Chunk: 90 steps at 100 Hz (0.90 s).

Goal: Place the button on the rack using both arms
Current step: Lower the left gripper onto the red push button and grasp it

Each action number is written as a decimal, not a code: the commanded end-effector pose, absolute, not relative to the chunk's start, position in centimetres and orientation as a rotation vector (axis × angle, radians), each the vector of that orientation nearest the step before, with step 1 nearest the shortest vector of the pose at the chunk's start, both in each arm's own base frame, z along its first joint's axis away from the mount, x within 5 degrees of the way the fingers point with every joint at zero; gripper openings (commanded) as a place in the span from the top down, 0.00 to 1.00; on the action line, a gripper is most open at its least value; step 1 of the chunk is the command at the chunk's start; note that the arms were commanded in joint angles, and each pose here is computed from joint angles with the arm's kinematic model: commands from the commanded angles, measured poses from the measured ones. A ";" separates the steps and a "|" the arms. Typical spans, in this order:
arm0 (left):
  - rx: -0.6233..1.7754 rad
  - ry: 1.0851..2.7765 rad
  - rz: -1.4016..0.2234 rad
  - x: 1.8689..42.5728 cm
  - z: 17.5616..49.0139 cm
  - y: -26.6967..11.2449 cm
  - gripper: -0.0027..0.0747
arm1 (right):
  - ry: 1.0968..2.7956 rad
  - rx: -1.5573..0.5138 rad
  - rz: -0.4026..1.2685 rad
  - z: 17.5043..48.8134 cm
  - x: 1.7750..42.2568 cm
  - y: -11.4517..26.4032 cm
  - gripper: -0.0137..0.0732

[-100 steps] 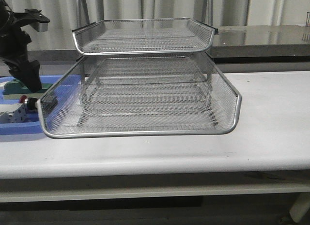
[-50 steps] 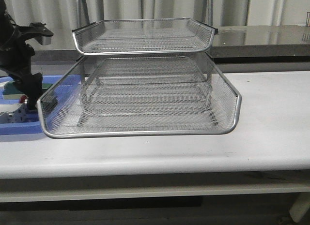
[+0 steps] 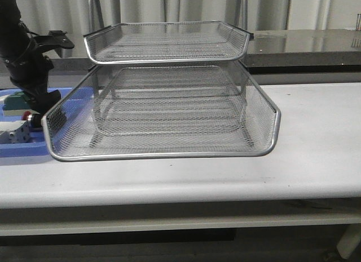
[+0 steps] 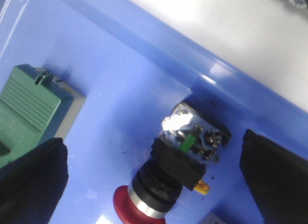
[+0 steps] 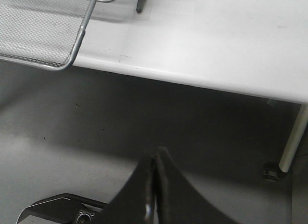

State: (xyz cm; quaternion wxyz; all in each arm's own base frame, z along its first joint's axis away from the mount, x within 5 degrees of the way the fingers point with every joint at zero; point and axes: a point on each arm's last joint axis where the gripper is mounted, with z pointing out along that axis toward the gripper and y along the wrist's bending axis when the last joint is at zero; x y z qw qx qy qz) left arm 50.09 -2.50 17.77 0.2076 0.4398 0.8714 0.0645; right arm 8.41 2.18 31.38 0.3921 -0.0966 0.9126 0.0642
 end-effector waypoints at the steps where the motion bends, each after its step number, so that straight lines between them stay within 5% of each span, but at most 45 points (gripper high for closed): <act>1: 1.171 2.324 0.222 50.3 21.4 -2.7 0.08 | 2.239 -0.235 0.159 32.6 8.7 2.2 0.91; 70: 1.204 2.393 0.181 50.7 18.2 -2.8 0.11 | 2.239 -0.235 0.159 32.6 8.7 2.2 0.91; 90: 1.207 2.398 0.177 50.6 18.1 -2.8 0.38 | 2.239 -0.235 0.159 32.6 8.7 2.2 0.91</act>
